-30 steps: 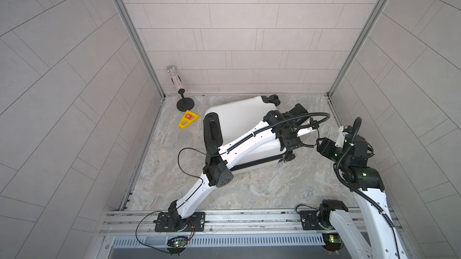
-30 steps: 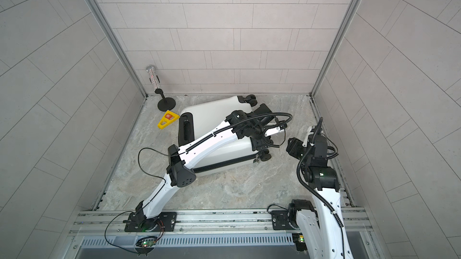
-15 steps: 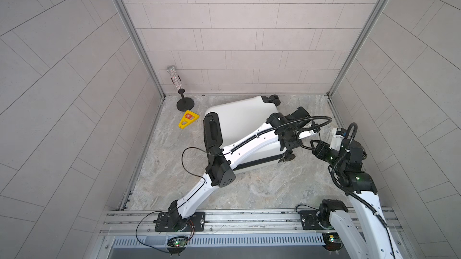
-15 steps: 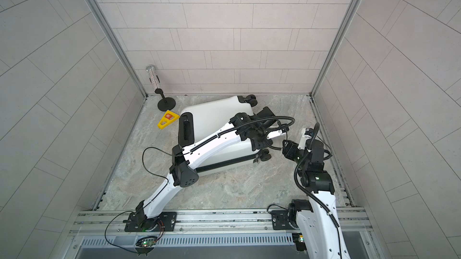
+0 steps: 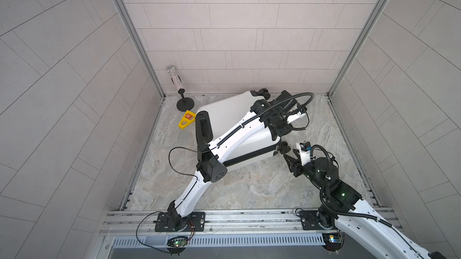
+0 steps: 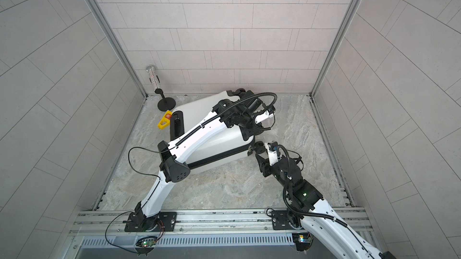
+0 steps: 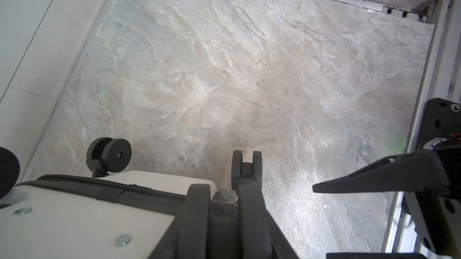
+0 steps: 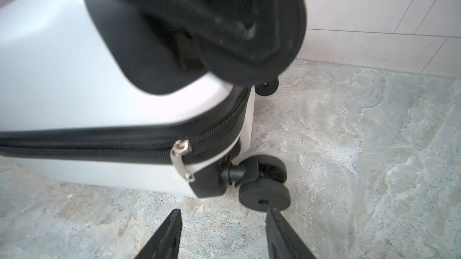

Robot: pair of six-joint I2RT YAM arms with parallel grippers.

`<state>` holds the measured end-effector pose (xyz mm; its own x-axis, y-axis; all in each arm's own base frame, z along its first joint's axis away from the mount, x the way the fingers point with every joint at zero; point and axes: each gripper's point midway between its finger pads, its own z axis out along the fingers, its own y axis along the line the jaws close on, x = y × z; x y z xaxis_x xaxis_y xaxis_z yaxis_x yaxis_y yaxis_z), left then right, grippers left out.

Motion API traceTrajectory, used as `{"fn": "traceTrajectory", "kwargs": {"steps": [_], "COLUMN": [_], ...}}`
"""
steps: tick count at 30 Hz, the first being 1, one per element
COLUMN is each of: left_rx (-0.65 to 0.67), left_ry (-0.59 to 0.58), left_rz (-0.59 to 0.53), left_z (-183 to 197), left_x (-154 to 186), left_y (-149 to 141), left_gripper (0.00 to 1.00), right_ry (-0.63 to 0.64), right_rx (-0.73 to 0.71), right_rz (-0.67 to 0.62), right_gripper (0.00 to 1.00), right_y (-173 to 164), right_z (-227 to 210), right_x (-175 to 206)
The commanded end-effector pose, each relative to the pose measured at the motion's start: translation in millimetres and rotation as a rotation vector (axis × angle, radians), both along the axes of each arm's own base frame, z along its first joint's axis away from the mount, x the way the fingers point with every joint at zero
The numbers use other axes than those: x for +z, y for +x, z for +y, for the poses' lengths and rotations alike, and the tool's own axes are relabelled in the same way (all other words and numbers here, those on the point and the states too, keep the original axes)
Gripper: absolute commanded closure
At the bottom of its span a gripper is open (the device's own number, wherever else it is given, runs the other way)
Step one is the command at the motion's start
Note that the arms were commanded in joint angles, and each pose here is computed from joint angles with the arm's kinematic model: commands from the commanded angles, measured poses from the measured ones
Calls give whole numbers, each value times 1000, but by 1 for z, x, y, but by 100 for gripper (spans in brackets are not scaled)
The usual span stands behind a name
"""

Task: Open the suitcase zippers
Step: Pick up the suitcase from the center of the board, then unzip the zipper on the suitcase.

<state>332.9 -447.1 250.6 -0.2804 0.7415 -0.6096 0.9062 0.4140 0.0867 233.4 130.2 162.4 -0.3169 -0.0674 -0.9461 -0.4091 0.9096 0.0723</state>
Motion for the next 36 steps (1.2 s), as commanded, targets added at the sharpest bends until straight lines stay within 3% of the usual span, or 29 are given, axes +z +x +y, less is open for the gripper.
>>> {"fn": "traceTrajectory", "kwargs": {"steps": [1,10,24,28,36], "left_rx": [100,107,114,108,91], "left_ry": [-167,-186,-210,-214,-222], "left_rz": [-57,-30,-1,11,34], "left_z": [15,16,10,10,10], "left_x": [72,73,72,72,73], "left_y": [5,3,3,0,-8], "left_gripper": [96,96,96,96,96], "right_ry": [-8,-31,-41,-49,-74], "right_rx": [-66,-52,-12,-38,-81], "right_rz": [-150,-253,-270,-271,-284], "right_gripper": [45,44,46,51,74], "right_y": [9,30,55,63,75], "right_z": [-3,30,61,63,60], "right_x": [18,25,17,14,11]}}
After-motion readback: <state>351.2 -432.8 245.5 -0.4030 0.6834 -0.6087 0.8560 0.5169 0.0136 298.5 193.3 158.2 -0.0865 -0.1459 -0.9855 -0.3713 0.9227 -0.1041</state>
